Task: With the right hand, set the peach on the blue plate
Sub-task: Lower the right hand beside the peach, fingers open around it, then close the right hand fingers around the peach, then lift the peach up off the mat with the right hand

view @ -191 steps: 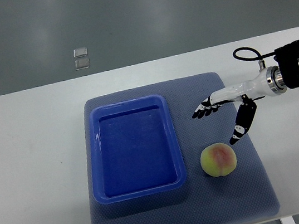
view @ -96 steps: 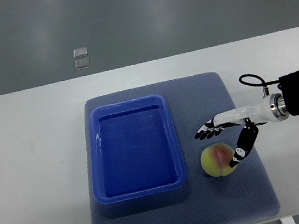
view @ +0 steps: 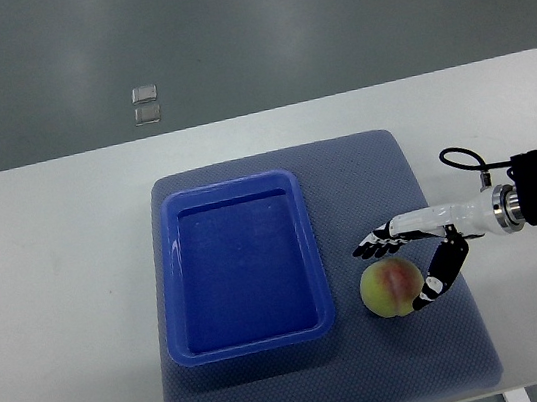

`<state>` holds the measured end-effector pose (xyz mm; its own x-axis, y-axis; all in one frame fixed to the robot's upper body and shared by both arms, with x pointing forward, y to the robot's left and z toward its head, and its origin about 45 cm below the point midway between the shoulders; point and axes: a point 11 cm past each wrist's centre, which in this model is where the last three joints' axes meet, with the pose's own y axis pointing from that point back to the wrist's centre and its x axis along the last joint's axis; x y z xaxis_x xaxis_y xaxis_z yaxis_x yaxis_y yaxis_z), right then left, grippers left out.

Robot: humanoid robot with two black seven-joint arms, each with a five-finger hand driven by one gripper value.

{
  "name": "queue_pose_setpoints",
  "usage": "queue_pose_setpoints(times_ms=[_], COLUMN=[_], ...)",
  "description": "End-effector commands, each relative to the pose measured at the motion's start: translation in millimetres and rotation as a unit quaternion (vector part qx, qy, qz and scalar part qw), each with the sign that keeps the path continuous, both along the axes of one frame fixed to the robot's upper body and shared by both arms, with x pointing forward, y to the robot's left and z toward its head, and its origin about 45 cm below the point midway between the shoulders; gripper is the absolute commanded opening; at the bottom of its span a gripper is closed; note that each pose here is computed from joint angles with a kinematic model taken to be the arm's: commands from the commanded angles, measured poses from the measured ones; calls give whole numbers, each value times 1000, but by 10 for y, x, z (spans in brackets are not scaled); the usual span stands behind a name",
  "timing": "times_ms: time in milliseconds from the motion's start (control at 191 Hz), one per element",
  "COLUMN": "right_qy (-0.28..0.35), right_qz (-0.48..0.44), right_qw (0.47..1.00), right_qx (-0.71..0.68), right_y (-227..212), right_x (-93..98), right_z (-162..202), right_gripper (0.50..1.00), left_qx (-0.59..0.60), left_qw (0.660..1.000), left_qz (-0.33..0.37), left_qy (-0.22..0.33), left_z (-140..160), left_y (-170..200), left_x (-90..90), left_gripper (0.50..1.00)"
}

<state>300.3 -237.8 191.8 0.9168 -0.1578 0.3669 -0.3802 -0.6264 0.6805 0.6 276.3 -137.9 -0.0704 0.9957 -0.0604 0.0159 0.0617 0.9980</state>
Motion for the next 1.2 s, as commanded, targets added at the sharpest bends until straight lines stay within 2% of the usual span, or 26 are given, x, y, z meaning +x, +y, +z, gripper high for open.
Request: queue_pose_setpoints(times_ms=[0,288,423,627,674,721,727,774,805,810,821,826,831,836,842,847,878,925,957,1035,1124,1197], right_qy=[-2,-5,-4,-7,-5,-5,-4,-3,-3,-3,-3,-3,-3,-3,-3,-4,-5,-6,-7,-18,-41,-79], right_qz=[-6,-21,-13,-16,-14,-14,-14,-16,-17,-17,-17,-17,-17,-16,-16,-17,-16,-15,-16,-17,-12,-3], right_qw=[1000,1000,1000,1000,1000,1000,999,1000,1000,999,999,1000,1000,1000,1000,1000,1000,1000,1000,999,999,996], right_qx=[7,22,16,19,25,25,28,27,26,26,26,25,25,25,25,25,24,23,24,30,33,33], right_y=[-1,-8,-25,-47,4,5,29,17,10,11,11,4,4,10,10,11,9,9,7,1,-39,-67], right_x=[-32,-60,-128,-133,-139,-139,-148,-142,-139,-135,-135,-140,-140,-141,-141,-138,-141,-136,-121,-33,161,393], right_z=[-54,-111,-197,-234,-246,-246,-262,-274,-284,-280,-280,-291,-291,-292,-292,-288,-293,-290,-272,-153,150,567], right_gripper=[926,926,866,862,823,823,789,748,703,681,680,652,652,619,619,589,548,533,501,500,500,500], left_qx=[1,1,1,1,1,1,1,1,1,1,1,1,1,1,1,1,1,1,1,1,1,1], left_qw=[1000,1000,1000,1000,1000,1000,1000,1000,1000,1000,1000,1000,1000,1000,1000,1000,1000,1000,1000,1000,1000,1000], left_qz=[1,1,1,1,1,1,1,1,1,1,1,1,1,1,1,1,1,1,1,1,1,0], left_qy=[0,0,0,0,0,0,0,0,0,0,0,0,0,0,0,0,0,0,0,0,0,0], left_z=[0,0,0,0,0,0,0,0,0,0,0,0,0,0,0,0,0,0,0,0,0,0], left_y=[6,6,1,6,6,6,6,6,6,6,6,6,6,6,6,6,6,6,5,6,1,1], left_x=[0,0,0,0,0,0,0,0,0,0,0,0,0,0,0,0,0,0,0,0,0,-2], left_gripper=[1000,1000,1000,1000,1000,1000,1000,1000,1000,1000,1000,1000,1000,1000,1000,1000,1000,1000,1000,1000,1000,1000])
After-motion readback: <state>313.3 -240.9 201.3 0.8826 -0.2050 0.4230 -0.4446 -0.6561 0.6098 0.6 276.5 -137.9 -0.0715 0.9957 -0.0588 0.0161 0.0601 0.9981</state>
